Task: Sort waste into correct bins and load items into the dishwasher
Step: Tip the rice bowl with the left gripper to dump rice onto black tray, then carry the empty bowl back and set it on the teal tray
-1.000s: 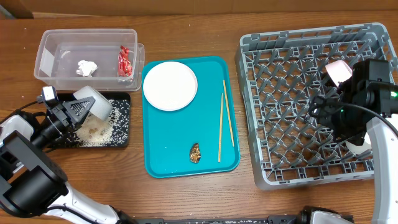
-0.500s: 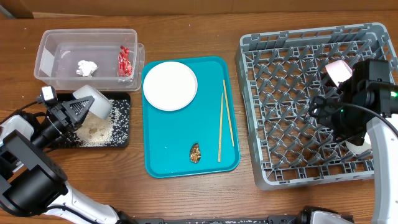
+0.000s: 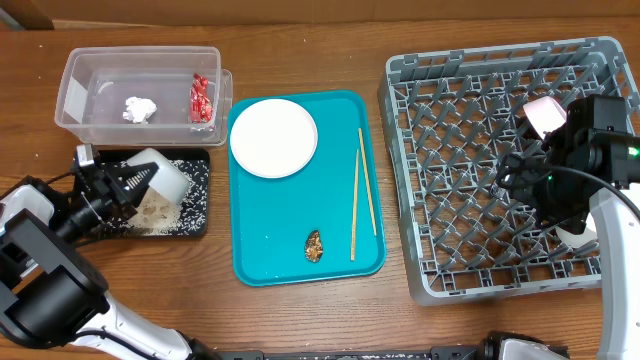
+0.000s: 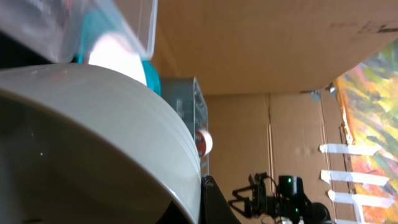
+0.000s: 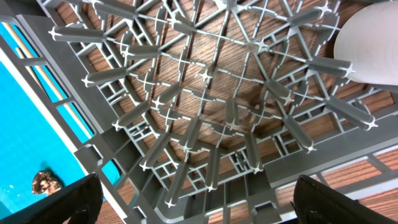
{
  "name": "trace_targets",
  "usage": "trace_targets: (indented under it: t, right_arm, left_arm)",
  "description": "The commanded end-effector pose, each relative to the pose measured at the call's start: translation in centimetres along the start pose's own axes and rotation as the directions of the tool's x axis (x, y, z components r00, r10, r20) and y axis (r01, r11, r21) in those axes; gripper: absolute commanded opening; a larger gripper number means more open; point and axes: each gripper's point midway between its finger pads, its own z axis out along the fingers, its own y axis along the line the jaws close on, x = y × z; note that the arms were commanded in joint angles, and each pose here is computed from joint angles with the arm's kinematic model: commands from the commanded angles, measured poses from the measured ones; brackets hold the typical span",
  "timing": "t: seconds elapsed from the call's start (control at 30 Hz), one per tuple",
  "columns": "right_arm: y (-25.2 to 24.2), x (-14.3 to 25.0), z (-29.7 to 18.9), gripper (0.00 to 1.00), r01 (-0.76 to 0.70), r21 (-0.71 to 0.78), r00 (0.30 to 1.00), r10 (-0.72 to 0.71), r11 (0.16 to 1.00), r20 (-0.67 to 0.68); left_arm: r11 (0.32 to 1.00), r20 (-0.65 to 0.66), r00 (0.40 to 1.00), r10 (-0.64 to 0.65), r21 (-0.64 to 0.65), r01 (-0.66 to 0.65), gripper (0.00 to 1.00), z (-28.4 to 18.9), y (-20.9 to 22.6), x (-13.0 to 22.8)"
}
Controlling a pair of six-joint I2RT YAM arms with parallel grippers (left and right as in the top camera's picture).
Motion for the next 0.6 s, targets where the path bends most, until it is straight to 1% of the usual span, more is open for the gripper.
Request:
trace_targets:
  t: [0.0, 0.1, 0.17, 0.27, 0.33, 0.4, 0.5, 0.53, 0.57]
  right_arm:
    - [-0.2, 0.0, -0.1, 1.0, -0.008, 0.004, 1.0, 0.008, 1.0, 0.013]
    - [-0.2, 0.0, -0.1, 1.0, -0.008, 0.004, 1.0, 0.008, 1.0, 0.013]
    - [-0.2, 0.0, -0.1, 1.0, -0.008, 0.004, 1.0, 0.008, 1.0, 0.013]
    - [-0.2, 0.0, -0.1, 1.0, -0.008, 0.004, 1.0, 0.008, 1.0, 0.013]
    - [-0.2, 0.0, -0.1, 1.0, -0.008, 0.004, 1.0, 0.008, 1.0, 0.013]
    - [-0.2, 0.0, -0.1, 1.0, -0.008, 0.004, 1.0, 0.008, 1.0, 0.013]
    - [-0.2, 0.0, -0.1, 1.0, -0.008, 0.004, 1.0, 0.008, 1.0, 0.013]
    - [-0.2, 0.0, -0.1, 1.0, -0.008, 0.004, 1.0, 0.008, 1.0, 0.013]
    - [-0.2, 0.0, -0.1, 1.0, -0.008, 0.004, 1.0, 0.008, 1.0, 0.013]
  left_arm:
    - [0.984, -0.045, 0.985, 0.167, -0.048, -0.169, 0.04, -0.3, -1.8, 1.0]
    - [0.977, -0.062, 0.977, 0.205, -0.046, -0.208, 0.04, 0.1, -3.6, 1.7]
    - [0.97, -0.1, 0.967, 0.235, -0.048, -0.24, 0.04, 0.9, -4.6, 2.6]
    - [0.959, -0.188, 0.945, 0.268, -0.048, -0.281, 0.04, 2.8, -5.7, 4.6]
    - [0.948, -0.263, 0.918, 0.296, -0.04, -0.317, 0.04, 4.4, -6.1, 6.1]
    - [0.941, -0.35, 0.889, 0.296, -0.053, -0.334, 0.04, 6.1, -5.9, 7.7]
    - [0.92, -0.504, 0.832, 0.231, -0.166, -0.356, 0.04, 8.7, -3.6, 10.0]
    - [0.904, -0.541, 0.816, 0.204, -0.215, -0.369, 0.04, 9.3, -2.7, 10.5]
    - [0.871, -0.583, 0.795, 0.166, -0.292, -0.396, 0.04, 10.0, -1.3, 11.2]
